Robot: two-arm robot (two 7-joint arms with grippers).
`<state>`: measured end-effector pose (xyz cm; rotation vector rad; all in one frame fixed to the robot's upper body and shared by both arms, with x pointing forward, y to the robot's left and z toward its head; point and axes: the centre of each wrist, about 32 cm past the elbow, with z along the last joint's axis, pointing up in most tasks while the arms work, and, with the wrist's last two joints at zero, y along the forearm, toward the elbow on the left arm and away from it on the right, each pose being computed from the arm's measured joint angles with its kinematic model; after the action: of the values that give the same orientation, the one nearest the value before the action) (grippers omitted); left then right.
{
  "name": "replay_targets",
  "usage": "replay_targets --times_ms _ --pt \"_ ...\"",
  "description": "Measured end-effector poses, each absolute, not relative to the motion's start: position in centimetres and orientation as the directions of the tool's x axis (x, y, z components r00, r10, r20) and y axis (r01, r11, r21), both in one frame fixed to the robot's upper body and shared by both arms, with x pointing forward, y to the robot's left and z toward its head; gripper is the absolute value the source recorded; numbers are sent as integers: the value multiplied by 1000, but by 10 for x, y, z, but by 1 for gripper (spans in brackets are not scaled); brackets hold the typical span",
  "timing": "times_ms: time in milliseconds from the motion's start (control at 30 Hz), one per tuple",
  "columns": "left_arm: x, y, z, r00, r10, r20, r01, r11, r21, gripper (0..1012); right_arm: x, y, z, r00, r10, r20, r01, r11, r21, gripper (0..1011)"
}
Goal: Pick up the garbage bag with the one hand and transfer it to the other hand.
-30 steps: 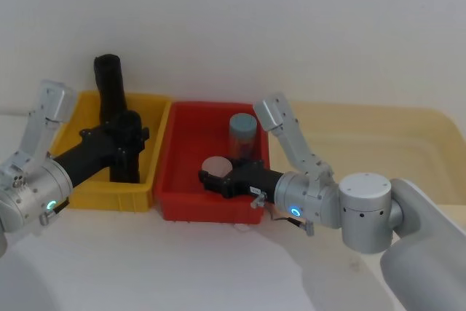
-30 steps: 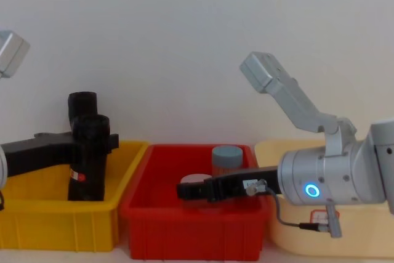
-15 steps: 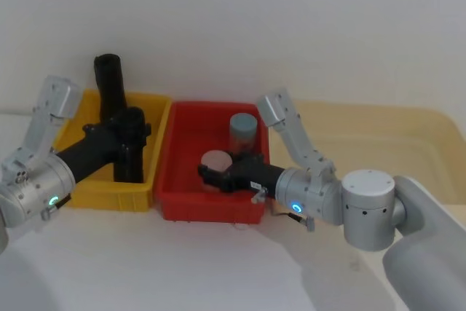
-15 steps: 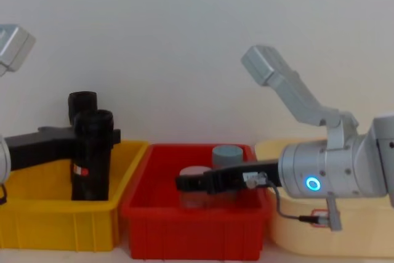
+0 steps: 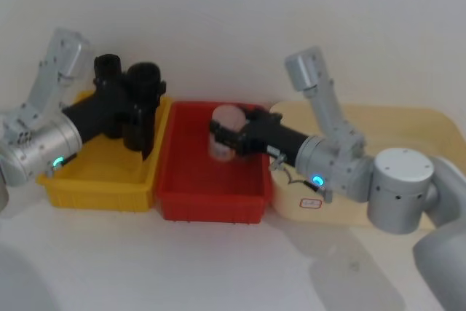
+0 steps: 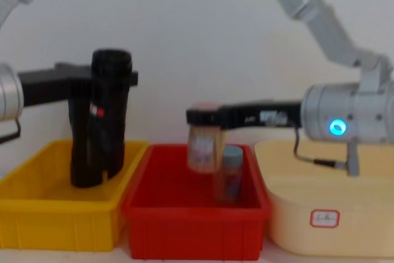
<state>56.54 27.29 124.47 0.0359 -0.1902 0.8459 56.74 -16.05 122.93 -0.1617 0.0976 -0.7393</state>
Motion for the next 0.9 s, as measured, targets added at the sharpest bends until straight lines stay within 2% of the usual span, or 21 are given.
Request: replay_targets --times_ms 200,300,467,767,900 --pt "571 267 1273 661 706 254 -714 696 -76 370 559 -177 1255 713 -701 12 699 709 -99 664" --pt "577 261 1294 670 679 301 -683 722 -107 370 553 -188 1266 693 -720 35 720 691 -65 664" --pt "588 251 1315 685 645 338 -638 755 -149 370 544 -203 1285 656 -751 72 753 657 -13 664" --pt "614 227 1338 729 588 350 -544 809 -224 370 523 -234 1308 553 -823 127 825 563 50 664" --pt "629 209 1345 762 551 340 -487 834 -260 370 514 -247 1314 502 -854 140 856 514 65 664"
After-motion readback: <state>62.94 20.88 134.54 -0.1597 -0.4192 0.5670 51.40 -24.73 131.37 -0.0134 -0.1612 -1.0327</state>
